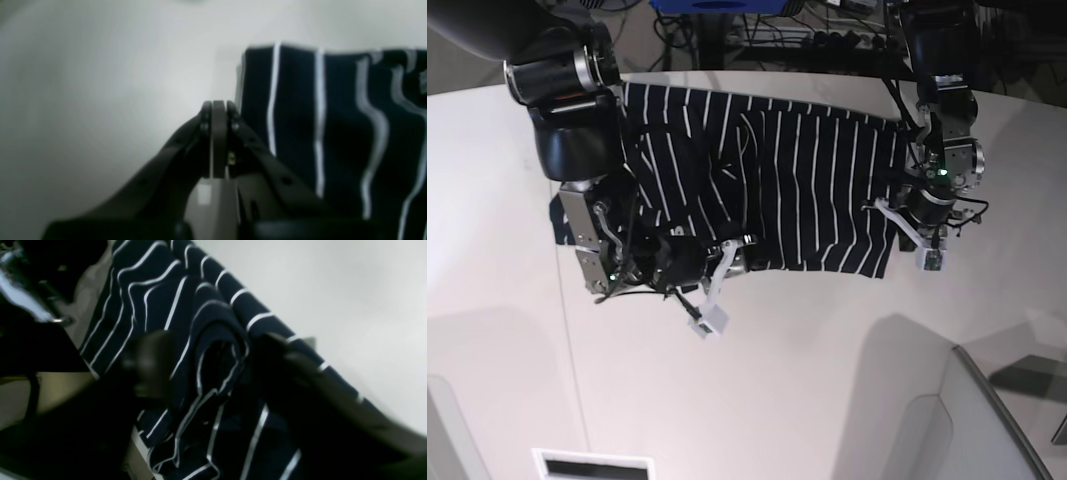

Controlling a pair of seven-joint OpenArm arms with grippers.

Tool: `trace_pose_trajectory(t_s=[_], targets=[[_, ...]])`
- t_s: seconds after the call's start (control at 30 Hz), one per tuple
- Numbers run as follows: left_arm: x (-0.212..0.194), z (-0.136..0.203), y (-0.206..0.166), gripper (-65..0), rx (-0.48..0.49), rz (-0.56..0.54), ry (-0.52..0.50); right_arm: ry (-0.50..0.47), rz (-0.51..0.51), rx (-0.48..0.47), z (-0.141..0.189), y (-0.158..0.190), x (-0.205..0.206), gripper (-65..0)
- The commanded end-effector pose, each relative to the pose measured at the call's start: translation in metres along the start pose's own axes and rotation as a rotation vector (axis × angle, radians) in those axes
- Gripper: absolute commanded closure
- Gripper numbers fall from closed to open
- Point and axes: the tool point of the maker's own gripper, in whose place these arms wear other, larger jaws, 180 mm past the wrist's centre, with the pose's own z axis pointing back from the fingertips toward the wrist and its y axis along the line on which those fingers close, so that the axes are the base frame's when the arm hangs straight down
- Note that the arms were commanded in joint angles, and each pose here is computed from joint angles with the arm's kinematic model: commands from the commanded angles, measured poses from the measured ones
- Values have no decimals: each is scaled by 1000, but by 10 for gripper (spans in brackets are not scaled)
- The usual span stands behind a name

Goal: Layout the t-shirt on the table in an organized manner, then fold the t-shirt properly
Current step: 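Grasp the opposite strip end with the right gripper and fold it inward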

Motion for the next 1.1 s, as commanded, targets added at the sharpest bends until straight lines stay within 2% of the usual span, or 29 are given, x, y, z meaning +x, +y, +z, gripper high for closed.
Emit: trace_pose_trajectory(t_s=[0.0,0.1,0.13,0.17,0.6,0.87,1.07], targets=[[15,-2,7,0,12,0,-47,-69,23,20,4,7,28,-264],[13,-4,4,0,2,14,-101,-61,18,20,3,6,24,-68],[13,-5,3,0,-1,15,-116,-61,18,20,3,6,24,-18],[10,-6,2,0,-3,15,-121,-59,17,19,4,5,23,0],[-12,-9,3,0,-5,37,-74,-16,-26,12,1,0,-13,-6],[-20,-10,-1,0,-14,38,-55,-97,46,-15,21,3,5,-6],[-18,-10,1,0,-10,42,-60,-97,58,-42,28,-8,6,-6]])
